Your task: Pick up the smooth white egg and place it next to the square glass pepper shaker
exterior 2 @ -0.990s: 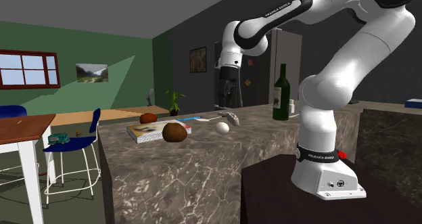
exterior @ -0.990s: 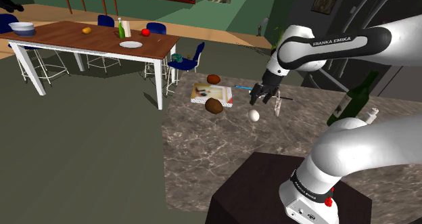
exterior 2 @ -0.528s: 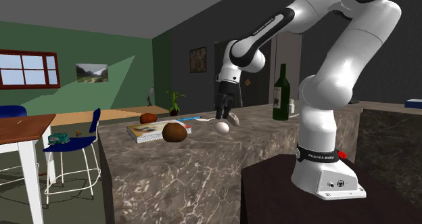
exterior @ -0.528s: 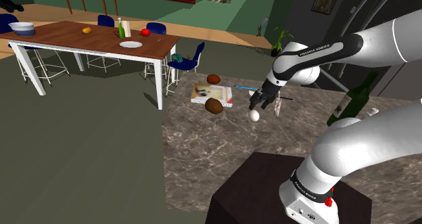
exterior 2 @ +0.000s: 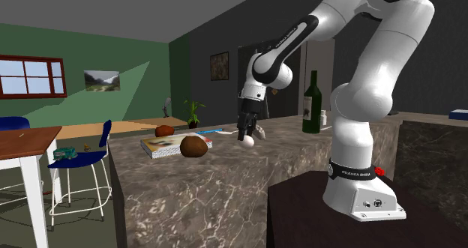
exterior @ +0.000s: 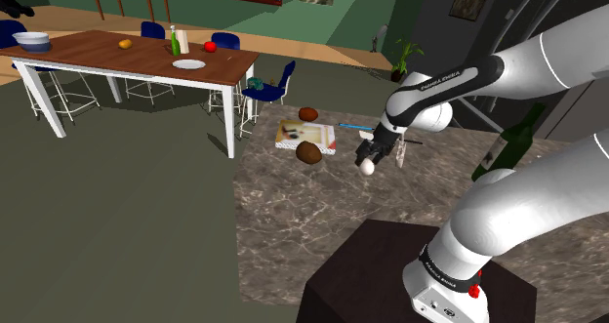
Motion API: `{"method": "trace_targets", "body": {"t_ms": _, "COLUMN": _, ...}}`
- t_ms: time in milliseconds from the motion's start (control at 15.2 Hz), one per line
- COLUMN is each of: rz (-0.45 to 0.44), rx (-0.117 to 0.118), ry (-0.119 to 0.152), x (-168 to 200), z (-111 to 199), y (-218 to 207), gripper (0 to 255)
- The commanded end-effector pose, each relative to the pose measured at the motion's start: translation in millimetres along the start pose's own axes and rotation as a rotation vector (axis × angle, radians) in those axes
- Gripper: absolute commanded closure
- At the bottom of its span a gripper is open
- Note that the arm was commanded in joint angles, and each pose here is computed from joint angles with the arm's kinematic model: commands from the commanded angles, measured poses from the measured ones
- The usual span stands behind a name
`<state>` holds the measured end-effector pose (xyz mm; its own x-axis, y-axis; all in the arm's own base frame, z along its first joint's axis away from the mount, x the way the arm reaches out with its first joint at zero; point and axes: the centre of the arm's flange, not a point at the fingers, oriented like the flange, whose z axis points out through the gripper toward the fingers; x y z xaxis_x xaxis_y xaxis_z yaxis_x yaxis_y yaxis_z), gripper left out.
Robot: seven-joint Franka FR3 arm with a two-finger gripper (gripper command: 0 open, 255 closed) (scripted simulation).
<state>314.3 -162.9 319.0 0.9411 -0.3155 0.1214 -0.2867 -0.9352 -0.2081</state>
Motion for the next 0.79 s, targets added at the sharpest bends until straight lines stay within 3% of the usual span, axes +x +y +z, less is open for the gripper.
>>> {"method": "trace_targets", "body": {"t_ms": 0, "rz": 0.000, "rx": 0.000, "ry": 0.000, "x": 0.3, "z": 0.7, "y": 0.0, "gripper": 0}}
{"method": "trace_targets", "body": {"t_ms": 264, "rz": 0.000, "rx": 0.000, "ry": 0.000, "x": 0.3, "z": 0.7, "y": 0.0, "gripper": 0}}
{"method": "trace_targets", "body": {"t_ms": 330, "rz": 0.000, "rx": 0.000, "ry": 0.000, "x": 0.3, "z": 0.7, "y": 0.0, "gripper": 255}}
{"method": "trace_targets", "body": {"t_ms": 726, "rz": 0.000, "rx": 0.000, "ry": 0.000, "x": 0.3, "z": 0.6, "y": -0.1, "gripper": 255}}
